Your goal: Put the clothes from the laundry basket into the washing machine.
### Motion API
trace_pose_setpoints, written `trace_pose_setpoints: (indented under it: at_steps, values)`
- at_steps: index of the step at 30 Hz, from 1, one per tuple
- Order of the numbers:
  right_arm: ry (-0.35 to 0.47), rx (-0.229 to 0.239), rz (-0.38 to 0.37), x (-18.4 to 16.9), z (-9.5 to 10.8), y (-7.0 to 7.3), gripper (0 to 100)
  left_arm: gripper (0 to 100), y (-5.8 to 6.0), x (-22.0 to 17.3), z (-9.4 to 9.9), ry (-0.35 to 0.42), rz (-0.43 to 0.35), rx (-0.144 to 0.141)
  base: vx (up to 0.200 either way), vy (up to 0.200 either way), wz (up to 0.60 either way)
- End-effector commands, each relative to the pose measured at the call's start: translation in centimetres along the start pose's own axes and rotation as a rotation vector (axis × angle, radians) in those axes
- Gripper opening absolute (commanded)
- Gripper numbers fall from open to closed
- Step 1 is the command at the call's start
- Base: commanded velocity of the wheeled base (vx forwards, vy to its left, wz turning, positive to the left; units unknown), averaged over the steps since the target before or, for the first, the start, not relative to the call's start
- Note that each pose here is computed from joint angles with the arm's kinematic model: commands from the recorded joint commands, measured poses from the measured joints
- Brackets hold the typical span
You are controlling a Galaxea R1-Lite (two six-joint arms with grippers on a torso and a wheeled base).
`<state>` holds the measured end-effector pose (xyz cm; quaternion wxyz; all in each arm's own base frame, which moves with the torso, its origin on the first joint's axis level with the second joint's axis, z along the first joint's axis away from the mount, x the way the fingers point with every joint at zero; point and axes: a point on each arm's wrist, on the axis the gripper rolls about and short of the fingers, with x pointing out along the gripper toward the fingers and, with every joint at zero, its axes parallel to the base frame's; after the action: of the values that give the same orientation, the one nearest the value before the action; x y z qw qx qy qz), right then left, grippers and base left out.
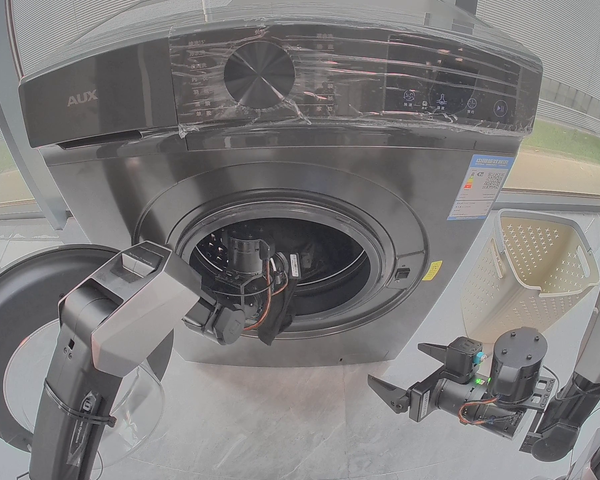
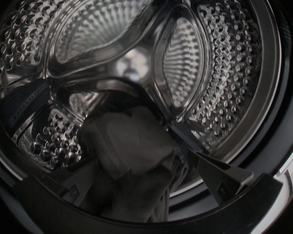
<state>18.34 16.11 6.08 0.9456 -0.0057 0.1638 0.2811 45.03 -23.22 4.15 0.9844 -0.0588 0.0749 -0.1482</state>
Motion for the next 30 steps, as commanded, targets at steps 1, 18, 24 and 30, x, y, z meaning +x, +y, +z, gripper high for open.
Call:
trace_pose_setpoints:
  at_steps: [1,18,24,30]
  values:
    - [0.001,0.0,-0.001,0.0,0.0,0.0,100,100,-0.5,-2.6,-0.7,0.128,-0.023,0.041,0.0,0.0,0.0]
    - [0.001,0.0,0.001,0.0,0.0,0.0,100,100,0.6,-3.7,-4.1,0.3,-0.034,0.12,0.0,0.0,0.0]
    - [0.001,0.0,0.001,0.0,0.0,0.0,100,0,0.7,-3.3,-3.8,0.279,-0.033,0.119,0.0,0.0,0.0]
    - [0.001,-0.001,0.002,0.1,0.0,0.1,100,0,0.0,-2.0,-1.4,0.18,-0.042,0.065,0.0,0.0,0.0]
